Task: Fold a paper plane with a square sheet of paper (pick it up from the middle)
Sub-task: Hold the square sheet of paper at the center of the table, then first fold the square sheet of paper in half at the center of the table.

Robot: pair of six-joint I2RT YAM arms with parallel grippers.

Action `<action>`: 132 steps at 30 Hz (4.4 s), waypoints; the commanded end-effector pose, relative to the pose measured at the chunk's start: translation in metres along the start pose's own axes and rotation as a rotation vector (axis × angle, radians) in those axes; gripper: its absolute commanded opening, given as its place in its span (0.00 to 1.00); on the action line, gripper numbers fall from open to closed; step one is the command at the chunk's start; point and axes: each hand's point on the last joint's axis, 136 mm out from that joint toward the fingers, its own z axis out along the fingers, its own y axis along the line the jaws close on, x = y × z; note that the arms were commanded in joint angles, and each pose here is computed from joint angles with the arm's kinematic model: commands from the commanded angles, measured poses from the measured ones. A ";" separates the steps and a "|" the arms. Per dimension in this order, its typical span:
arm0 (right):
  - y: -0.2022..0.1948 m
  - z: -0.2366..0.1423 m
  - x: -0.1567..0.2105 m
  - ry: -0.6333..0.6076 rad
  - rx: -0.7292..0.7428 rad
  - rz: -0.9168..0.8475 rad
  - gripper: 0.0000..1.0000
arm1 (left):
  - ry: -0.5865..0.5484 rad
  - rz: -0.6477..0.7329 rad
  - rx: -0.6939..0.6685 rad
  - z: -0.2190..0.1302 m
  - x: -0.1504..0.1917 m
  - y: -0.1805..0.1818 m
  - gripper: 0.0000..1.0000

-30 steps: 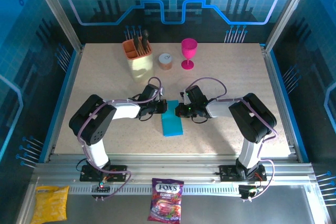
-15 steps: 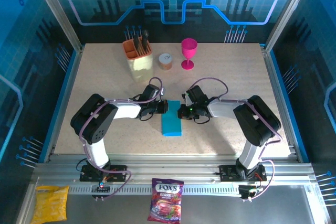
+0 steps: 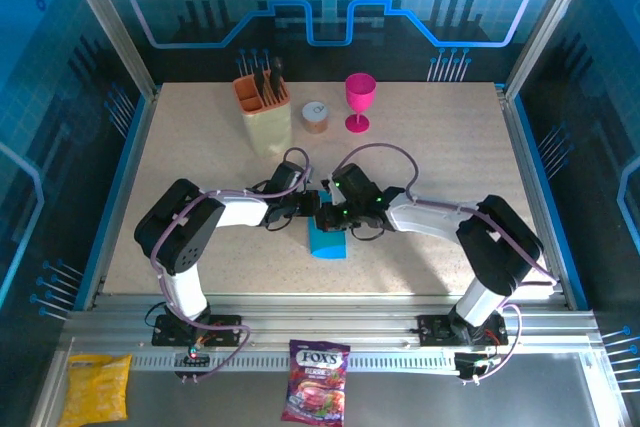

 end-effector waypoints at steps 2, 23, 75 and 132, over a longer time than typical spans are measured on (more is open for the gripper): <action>0.013 0.014 0.005 -0.003 -0.015 0.014 0.00 | 0.068 0.003 -0.043 0.006 0.022 0.017 0.00; -0.030 0.061 0.081 0.116 0.042 0.106 0.00 | 0.085 -0.001 -0.036 0.010 0.027 0.018 0.00; -0.047 0.047 0.134 0.215 0.172 0.060 0.00 | 0.075 -0.030 -0.085 0.007 0.015 0.023 0.00; -0.035 0.039 0.128 0.191 0.126 0.081 0.00 | 0.021 -0.014 -0.042 0.009 -0.008 0.017 0.00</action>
